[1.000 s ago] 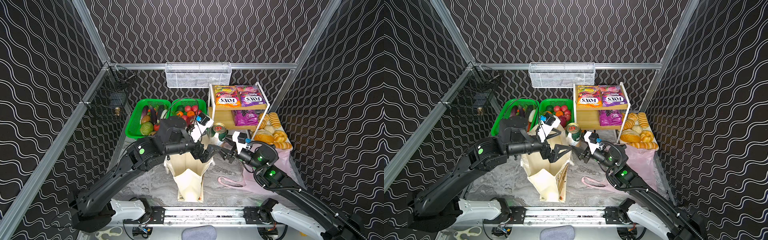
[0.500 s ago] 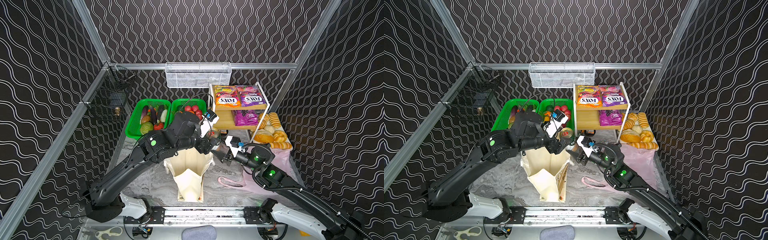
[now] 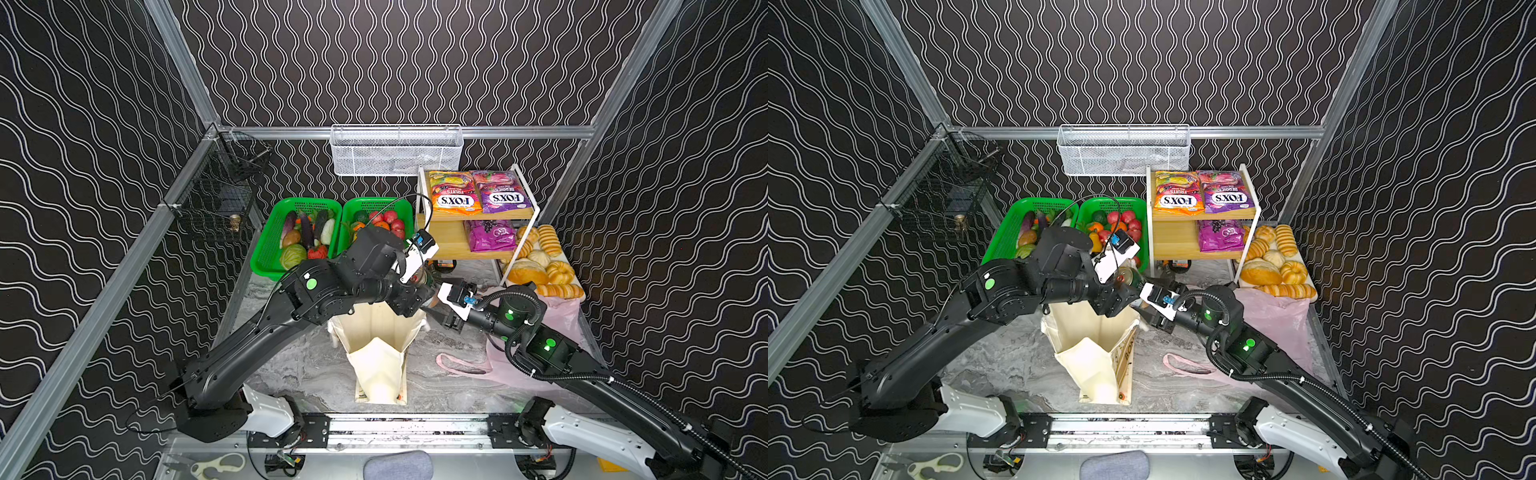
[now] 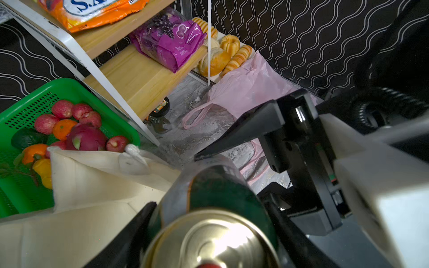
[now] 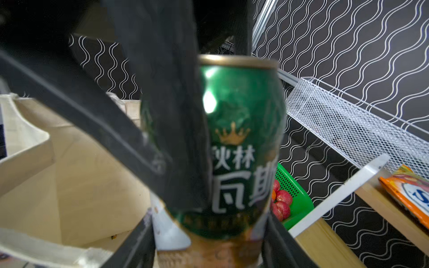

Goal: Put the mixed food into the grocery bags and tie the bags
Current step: 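Carry the can toward the left gripper and hand it over, then lower the can into the tote with the left gripper while the right grasps the handle, then push the can down into the tote bottom with the left gripper, then open and lift the left gripper out of the tote while the right reaches shelfward, then grasp the purple candy bag on the lower shelf with the right gripper, then carry the purple bag over the tote while the left gripper grasps the rim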

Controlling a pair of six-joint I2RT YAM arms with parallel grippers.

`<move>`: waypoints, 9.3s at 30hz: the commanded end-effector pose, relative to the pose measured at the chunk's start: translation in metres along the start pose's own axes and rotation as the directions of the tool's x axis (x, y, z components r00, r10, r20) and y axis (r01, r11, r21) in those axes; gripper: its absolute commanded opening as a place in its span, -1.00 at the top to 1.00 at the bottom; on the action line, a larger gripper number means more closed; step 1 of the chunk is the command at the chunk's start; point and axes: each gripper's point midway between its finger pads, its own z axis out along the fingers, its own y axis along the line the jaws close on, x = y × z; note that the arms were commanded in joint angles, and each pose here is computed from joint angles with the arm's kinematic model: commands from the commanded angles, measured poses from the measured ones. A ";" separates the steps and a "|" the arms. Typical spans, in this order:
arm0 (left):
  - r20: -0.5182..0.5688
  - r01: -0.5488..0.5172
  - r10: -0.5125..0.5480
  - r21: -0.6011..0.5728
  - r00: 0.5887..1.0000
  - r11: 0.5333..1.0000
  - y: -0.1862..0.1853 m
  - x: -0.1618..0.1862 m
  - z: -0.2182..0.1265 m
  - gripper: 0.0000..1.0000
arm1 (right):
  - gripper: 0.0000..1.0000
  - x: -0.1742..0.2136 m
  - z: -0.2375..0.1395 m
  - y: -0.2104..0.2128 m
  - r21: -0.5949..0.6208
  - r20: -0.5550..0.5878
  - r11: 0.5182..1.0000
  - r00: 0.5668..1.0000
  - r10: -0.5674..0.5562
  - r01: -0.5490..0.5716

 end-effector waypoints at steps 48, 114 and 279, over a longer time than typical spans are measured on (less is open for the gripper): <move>0.046 0.267 -0.275 -0.435 0.960 0.860 0.098 0.054 -0.042 0.39 | -0.46 0.051 0.034 -0.026 0.421 -0.153 0.363 0.330 0.932 -0.831; -0.024 0.388 -0.500 -0.599 0.866 0.700 0.166 0.198 0.163 0.26 | 0.53 0.076 0.051 -0.007 0.379 -0.190 0.358 0.307 0.933 -0.853; 0.330 0.396 -0.281 -0.366 0.901 0.842 0.112 0.065 -0.098 -0.97 | 1.00 0.201 -0.090 -0.203 0.129 0.617 -0.374 -0.221 0.755 -0.918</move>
